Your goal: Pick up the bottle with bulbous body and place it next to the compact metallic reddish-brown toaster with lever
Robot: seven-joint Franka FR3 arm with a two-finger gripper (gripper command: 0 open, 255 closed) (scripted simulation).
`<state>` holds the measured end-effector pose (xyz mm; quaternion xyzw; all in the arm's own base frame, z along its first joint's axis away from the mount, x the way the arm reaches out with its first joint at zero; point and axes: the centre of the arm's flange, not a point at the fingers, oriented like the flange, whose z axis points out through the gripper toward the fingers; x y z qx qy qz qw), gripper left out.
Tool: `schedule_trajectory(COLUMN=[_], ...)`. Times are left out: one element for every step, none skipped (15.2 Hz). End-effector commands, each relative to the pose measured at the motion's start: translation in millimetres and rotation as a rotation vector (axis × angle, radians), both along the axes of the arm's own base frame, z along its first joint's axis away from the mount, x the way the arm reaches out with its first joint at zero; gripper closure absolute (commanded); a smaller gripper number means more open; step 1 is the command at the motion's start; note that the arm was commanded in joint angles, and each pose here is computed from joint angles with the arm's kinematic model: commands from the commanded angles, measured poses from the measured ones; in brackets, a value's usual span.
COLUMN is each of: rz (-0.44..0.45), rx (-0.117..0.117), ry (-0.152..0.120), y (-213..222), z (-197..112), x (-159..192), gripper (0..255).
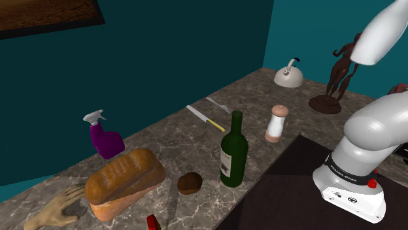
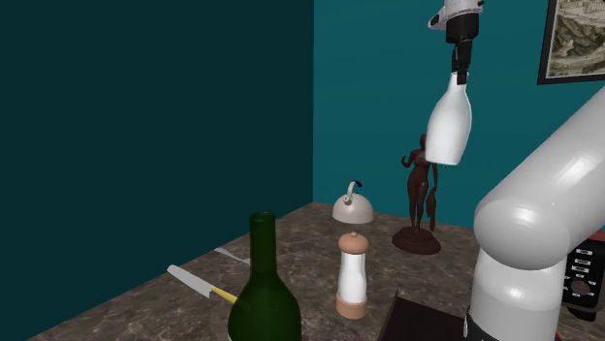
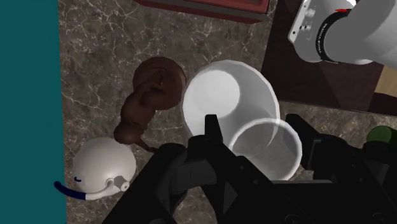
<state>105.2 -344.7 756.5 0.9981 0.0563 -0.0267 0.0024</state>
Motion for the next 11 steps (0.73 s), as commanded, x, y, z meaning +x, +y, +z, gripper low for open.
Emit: schedule_trajectory(rz=[0.001,0.001,0.001,0.001,0.001,0.001,0.001,0.001,0.001,0.001,0.001], rx=[0.0,0.0,0.0,0.0,0.0,0.0,0.0,0.0,0.0,0.0,0.0], ry=[0.001,0.001,0.001,0.001,0.001,0.001,0.001,0.001,0.001,0.001,0.001], y=[-0.8,-0.8,-0.8,-0.8,-0.8,-0.8,-0.8,-0.8,-0.8,-0.8,-0.8], z=[-10.8,-16.1,-21.3,-26.6,-31.9,-37.2,-42.5,-47.7,-53.0,-58.3,-63.6], x=[-6.2,-6.2,-6.2,-6.2,-6.2,-6.2,-6.2,-6.2,-6.2,-6.2,-6.2], gripper=[255,255,255,255,255,255,255,255,255,255,255])
